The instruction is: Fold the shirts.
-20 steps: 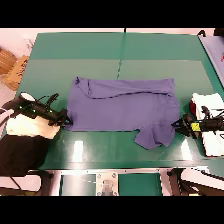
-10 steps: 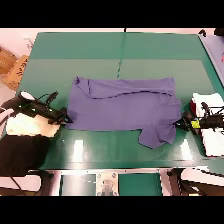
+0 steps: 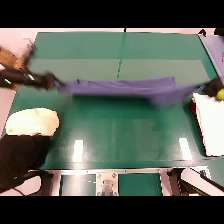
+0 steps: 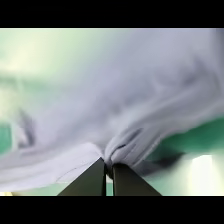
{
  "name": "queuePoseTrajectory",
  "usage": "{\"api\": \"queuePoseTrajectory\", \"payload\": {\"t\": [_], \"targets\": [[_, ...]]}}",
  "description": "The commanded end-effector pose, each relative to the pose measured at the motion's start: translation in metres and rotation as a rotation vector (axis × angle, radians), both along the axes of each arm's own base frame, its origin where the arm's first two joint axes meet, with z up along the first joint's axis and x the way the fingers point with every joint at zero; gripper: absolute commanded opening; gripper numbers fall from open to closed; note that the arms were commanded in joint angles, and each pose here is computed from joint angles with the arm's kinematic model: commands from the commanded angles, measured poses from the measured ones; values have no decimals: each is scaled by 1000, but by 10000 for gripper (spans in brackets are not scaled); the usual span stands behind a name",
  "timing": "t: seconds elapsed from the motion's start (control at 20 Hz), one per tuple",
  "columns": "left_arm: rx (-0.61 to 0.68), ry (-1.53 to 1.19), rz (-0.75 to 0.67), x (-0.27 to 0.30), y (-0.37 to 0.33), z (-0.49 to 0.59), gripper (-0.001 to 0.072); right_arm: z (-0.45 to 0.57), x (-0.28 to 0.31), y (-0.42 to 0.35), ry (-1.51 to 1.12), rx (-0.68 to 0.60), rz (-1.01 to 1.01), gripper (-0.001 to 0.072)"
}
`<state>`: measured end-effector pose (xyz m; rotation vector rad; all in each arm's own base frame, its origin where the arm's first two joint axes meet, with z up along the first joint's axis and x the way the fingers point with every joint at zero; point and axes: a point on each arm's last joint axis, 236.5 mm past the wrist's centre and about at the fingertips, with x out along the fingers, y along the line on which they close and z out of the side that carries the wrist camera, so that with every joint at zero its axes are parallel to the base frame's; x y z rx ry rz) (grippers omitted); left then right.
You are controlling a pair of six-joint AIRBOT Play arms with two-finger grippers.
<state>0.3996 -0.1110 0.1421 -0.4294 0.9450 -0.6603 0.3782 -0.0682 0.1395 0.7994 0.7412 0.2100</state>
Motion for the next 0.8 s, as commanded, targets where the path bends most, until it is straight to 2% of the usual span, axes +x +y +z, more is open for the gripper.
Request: {"api": "queuePoseTrajectory", "payload": {"t": [0.0, 0.1, 0.2, 0.3, 0.4, 0.55, 0.75], "targets": [[12, -560, 27, -29, -11, 212, 20, 208, -13, 23, -514, -207, -51, 23], [41, -838, 48, -75, -16, 310, 20, 303, -50, 40, -754, -359, -126, 23], [62, -1035, 51, -122, -22, 374, 20, 370, -92, 60, -943, -457, -199, 23], [83, -1155, 50, -158, -28, 409, 20, 410, -129, 71, -1070, -539, -280, 23], [81, -1179, 59, -167, -28, 416, 20, 421, -146, 76, -1111, -589, -317, 23], [135, -1077, 132, -138, -9, 390, 20, 415, -143, 68, -1080, -633, -334, 23], [157, -881, 201, -73, 16, 325, 21, 352, -93, 36, -904, -536, -302, 23]]}}
